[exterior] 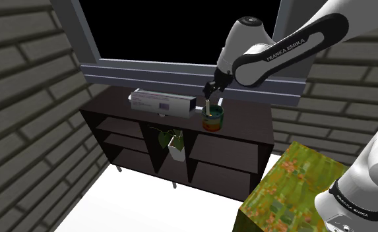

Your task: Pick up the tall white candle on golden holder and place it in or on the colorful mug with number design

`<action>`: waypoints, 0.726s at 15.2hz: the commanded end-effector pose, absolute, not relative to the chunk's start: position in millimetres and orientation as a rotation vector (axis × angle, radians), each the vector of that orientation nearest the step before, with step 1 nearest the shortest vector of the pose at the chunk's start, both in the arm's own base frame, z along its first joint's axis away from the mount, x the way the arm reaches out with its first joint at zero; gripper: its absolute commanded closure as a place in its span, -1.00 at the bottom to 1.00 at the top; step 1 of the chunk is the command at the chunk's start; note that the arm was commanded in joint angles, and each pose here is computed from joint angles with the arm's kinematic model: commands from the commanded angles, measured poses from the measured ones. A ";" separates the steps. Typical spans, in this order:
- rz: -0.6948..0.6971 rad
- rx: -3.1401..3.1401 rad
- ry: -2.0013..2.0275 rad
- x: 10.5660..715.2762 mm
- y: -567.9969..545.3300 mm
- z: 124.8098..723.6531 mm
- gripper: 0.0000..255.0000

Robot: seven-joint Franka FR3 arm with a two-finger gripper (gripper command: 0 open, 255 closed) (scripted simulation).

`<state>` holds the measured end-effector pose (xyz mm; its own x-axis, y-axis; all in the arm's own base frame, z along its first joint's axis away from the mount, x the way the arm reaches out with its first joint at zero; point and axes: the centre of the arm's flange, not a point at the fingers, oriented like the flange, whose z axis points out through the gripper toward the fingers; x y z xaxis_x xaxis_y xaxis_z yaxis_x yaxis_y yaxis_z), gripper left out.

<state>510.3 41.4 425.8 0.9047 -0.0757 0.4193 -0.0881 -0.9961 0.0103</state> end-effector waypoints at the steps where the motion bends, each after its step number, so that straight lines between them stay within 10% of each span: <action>1: 0.667 3.037 -0.131 501.5 43.0 443.2 -1.00; 11: 0.667 3.037 -0.131 491.6 44.1 464.6 -1.00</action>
<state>491.7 44.1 464.6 0.9047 -0.0759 0.4192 -0.0883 -0.9960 0.0104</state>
